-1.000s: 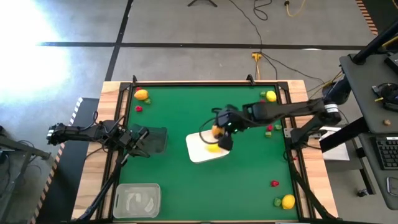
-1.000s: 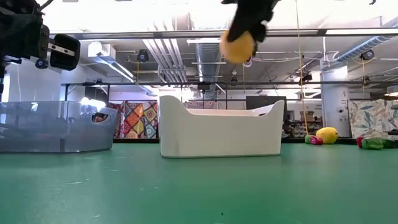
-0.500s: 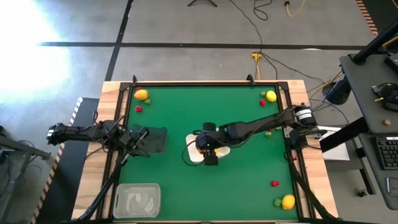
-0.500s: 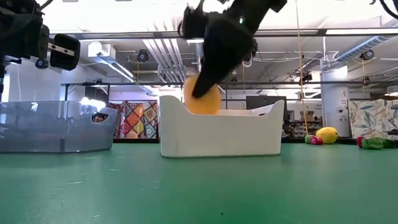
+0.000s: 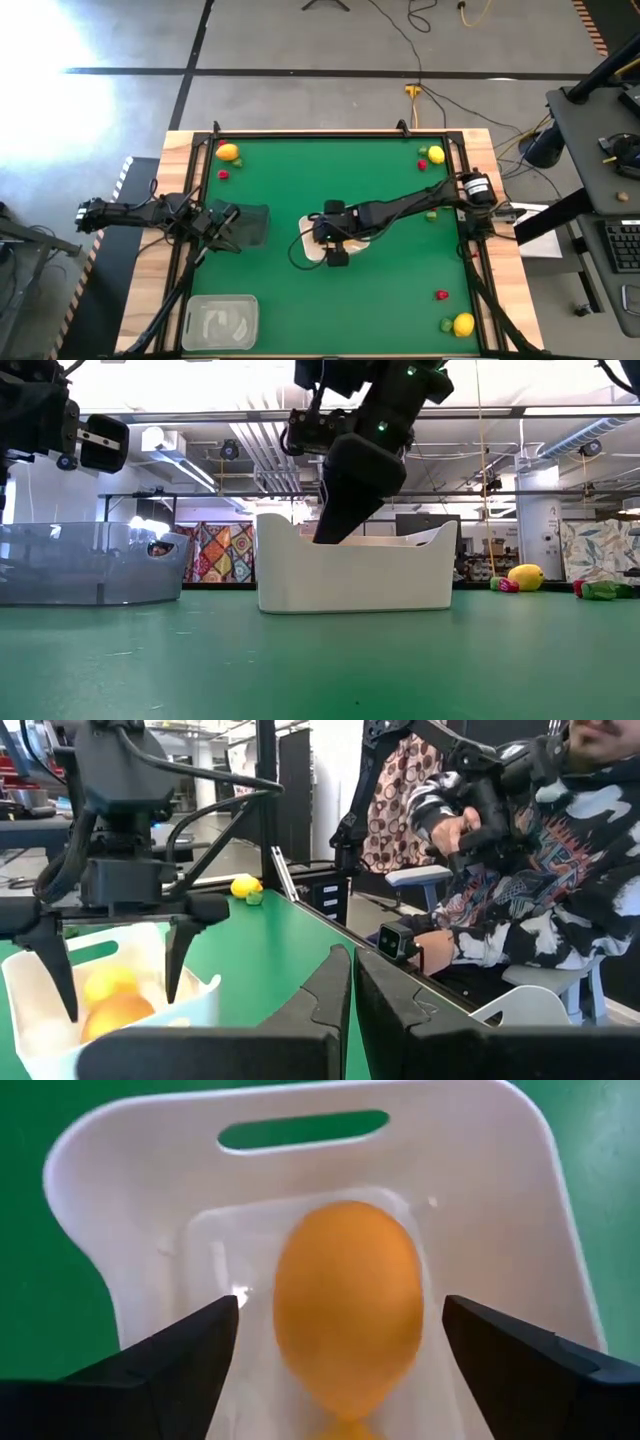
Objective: Sort produce into baskets
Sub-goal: Put the yellow lemon into the white bin
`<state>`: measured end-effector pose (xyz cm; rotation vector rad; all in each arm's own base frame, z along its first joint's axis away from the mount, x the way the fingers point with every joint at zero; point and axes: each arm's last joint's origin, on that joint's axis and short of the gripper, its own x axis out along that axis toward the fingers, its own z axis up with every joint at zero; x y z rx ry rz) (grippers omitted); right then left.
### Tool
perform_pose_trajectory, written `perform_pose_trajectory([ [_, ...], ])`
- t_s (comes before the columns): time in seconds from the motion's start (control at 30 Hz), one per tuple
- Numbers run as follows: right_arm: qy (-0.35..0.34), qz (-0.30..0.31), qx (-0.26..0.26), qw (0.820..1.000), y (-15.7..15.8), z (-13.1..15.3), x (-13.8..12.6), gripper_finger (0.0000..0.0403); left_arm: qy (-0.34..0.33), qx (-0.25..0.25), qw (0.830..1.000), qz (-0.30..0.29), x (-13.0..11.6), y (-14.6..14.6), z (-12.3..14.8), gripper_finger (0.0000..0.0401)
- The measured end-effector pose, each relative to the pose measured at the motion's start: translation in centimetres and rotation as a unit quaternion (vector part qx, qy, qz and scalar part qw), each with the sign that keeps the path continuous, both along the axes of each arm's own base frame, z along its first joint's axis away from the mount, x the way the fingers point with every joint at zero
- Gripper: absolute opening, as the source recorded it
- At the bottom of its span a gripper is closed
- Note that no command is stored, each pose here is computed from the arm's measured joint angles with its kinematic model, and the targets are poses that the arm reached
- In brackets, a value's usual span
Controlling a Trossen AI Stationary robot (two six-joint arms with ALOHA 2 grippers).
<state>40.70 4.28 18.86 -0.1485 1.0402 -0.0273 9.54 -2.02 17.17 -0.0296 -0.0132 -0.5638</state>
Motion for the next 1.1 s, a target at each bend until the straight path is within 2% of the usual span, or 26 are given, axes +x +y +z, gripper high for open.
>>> perform_pose_trajectory([
  [0.13,0.006,-0.01,-0.015,1.0,-0.3,2.6,-1.6,0.0357,0.0,0.0,1.0,0.0,0.0,0.0,0.0,0.0002],
  [0.33,0.047,-0.065,-0.144,0.986,-2.0,4.9,-4.7,0.0359,0.0,0.0,1.0,0.0,0.0,0.0,0.0,0.0002],
  [0.4,0.049,-0.078,-0.166,0.982,-2.8,5.0,-5.5,0.0359,0.0,0.0,1.0,0.0,0.0,0.0,0.0,0.0002],
  [0.57,0.083,-0.105,-0.112,0.985,-5.3,3.1,-6.4,0.0359,0.0,0.0,1.0,0.0,0.0,0.0,0.0,0.0002],
  [0.7,0.102,-0.139,-0.089,0.981,-6.7,1.8,-7.1,0.0359,0.0,0.0,1.0,0.0,0.0,0.0,0.0,0.0002],
  [1.1,0.165,-0.195,0.023,0.967,-5.8,1.6,-8.7,0.0359,0.0,0.0,1.0,0.0,0.0,0.0,0.0,0.0002],
])
